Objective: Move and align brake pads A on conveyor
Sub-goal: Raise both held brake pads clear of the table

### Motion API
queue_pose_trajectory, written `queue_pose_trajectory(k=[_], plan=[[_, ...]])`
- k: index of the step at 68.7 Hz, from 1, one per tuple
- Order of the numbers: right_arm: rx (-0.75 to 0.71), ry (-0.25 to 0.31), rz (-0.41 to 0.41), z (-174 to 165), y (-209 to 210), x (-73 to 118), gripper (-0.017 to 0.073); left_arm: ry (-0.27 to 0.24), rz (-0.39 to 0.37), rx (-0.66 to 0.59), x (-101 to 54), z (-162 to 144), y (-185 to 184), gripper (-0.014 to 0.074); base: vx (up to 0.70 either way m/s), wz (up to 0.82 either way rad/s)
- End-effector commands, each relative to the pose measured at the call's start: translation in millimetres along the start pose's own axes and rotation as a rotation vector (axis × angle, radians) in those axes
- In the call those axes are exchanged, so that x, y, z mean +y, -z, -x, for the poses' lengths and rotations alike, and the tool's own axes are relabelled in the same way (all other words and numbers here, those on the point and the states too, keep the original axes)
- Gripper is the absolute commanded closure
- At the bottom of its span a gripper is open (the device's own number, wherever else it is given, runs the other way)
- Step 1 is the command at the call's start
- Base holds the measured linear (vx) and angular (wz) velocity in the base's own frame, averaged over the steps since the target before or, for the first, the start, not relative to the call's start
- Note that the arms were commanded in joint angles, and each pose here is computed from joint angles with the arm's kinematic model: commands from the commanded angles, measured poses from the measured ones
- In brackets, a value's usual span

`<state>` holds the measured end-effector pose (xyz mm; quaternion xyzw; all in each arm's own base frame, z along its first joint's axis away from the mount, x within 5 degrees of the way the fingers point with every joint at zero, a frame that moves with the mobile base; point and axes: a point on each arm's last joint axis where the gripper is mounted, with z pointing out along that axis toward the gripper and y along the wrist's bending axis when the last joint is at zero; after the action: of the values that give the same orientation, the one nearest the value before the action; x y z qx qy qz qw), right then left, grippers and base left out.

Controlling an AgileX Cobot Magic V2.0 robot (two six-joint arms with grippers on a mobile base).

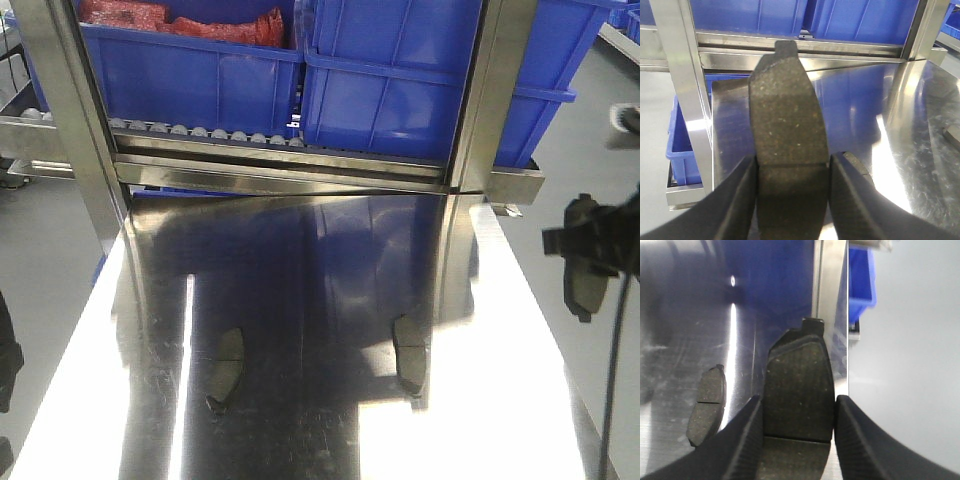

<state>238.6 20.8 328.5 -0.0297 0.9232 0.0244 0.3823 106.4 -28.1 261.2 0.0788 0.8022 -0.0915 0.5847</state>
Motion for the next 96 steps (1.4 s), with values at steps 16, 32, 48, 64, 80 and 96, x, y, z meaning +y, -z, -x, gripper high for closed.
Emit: queue_pose_trajectory(k=[16, 32, 48, 64, 80, 96], plan=[[-0.375, 0.012, 0.001, -46, 54, -1.3, 0.0569, 0.001, -0.02, -0.126, -2.3, 18, 3, 0.06, 0.0, 0.0], [-0.517, 0.016, 0.006, -79, 78, -1.5, 0.0569, 0.001, -0.02, -0.126, -2.3, 18, 3, 0.06, 0.0, 0.0], [-0.627, 0.037, 0.012, -105, 84, -1.0, 0.0568, 0.001, -0.02, -0.126, -2.3, 18, 3, 0.06, 0.0, 0.0], [-0.657, 0.084, 0.025, -110, 88, 1.3, 0.0564, 0.001, -0.02, -0.126, -2.3, 18, 3, 0.06, 0.0, 0.0], [-0.676, 0.12, 0.016, -109, 89, 1.7, 0.0564, 0.001, -0.02, -0.126, -2.3, 18, 3, 0.06, 0.0, 0.0], [-0.674, 0.12, 0.016, -109, 89, 1.7, 0.0564, 0.001, -0.02, -0.126, -2.3, 18, 3, 0.06, 0.0, 0.0]])
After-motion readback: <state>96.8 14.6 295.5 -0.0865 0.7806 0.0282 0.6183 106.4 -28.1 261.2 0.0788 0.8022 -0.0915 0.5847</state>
